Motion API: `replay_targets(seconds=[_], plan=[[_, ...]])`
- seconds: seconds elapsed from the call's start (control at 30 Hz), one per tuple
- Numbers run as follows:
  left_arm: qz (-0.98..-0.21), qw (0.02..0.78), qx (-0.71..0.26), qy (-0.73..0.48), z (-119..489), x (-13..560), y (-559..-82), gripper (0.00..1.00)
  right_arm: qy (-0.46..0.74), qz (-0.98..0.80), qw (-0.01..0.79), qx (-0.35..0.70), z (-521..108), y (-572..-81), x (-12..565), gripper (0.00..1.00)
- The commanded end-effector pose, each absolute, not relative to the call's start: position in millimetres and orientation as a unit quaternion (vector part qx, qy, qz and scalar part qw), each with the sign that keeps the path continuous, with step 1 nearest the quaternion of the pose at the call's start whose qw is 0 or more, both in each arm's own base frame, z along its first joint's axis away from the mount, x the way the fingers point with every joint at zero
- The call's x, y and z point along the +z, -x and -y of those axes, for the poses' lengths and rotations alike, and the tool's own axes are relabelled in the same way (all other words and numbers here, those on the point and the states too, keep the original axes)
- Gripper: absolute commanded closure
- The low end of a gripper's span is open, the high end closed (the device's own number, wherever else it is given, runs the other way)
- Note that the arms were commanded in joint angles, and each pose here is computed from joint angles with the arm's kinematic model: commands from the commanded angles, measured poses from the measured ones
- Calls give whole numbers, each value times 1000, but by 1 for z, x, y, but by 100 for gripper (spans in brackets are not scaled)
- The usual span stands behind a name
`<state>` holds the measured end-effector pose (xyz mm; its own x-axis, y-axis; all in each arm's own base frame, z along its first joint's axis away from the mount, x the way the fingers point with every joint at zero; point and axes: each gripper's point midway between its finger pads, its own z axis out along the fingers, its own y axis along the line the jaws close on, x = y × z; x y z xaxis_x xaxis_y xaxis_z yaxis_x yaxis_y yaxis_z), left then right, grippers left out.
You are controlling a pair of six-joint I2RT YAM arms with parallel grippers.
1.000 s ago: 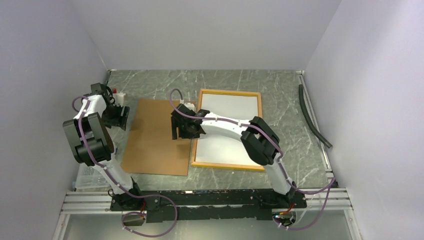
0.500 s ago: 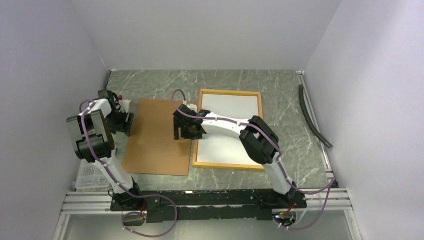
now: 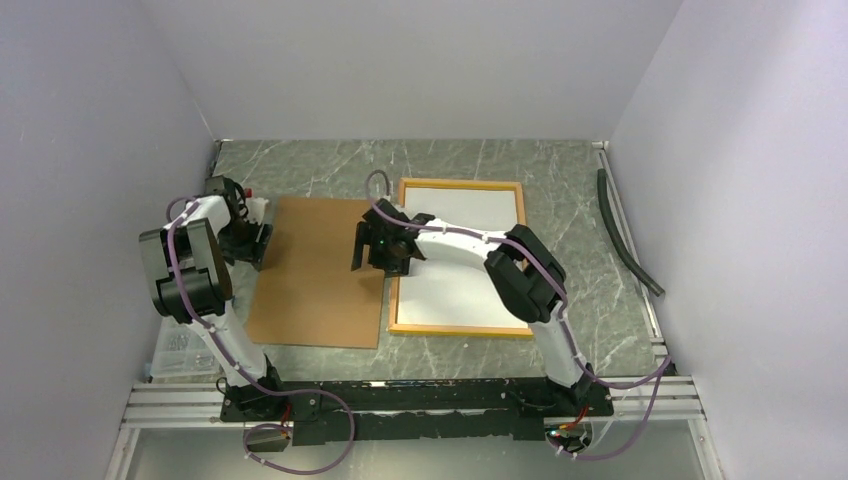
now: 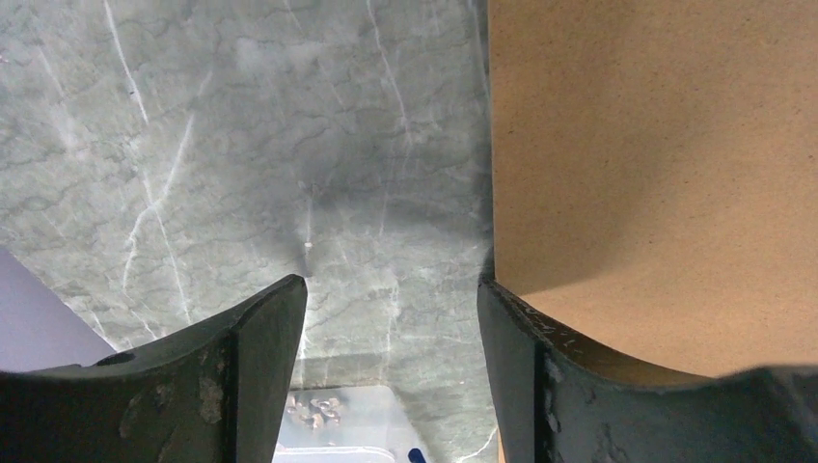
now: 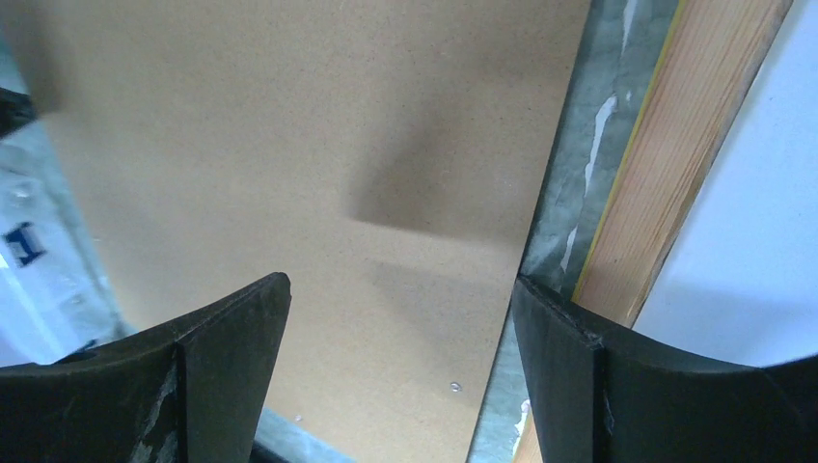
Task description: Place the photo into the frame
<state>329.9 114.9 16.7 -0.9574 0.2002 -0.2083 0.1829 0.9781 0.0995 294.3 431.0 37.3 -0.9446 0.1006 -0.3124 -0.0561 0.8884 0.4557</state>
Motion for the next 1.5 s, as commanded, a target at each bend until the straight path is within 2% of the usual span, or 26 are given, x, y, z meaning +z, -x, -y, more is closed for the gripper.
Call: replay_targets(seconds=[0.0,0.2,0.47,0.63,0.77,0.93,1.07,1.17,1.23,1.33,1.47], plan=[[-990,82,-52,-102,-66,-14,-322,29,-43,-901,175,395,-473,-311,94,12],[-988,75,-84,-110,-55,-13,-321,32,-42,-842,165,512,-492,-313,153,15],[-985,66,-116,-110,-44,-11,-320,34,-29,-731,170,660,-494,-292,241,21],[-984,62,-119,-115,-42,-14,-318,36,-9,-685,183,705,-486,-276,275,25],[-984,63,-121,-117,-41,-13,-318,36,12,-671,193,716,-486,-268,281,25],[-983,68,-123,-118,-40,-8,-319,36,6,-689,161,706,-493,-265,248,27],[-983,74,-118,-121,-41,-3,-321,36,3,-705,150,693,-495,-266,235,32],[-983,81,-110,-123,-43,1,-322,36,9,-719,171,674,-490,-269,239,37],[-983,91,-104,-123,-45,8,-327,35,9,-738,187,648,-484,-271,238,42],[-981,113,-97,-122,-47,24,-339,33,12,-761,203,616,-475,-272,236,58],[-977,146,-96,-123,-48,53,-356,30,7,-796,208,569,-462,-272,224,88]])
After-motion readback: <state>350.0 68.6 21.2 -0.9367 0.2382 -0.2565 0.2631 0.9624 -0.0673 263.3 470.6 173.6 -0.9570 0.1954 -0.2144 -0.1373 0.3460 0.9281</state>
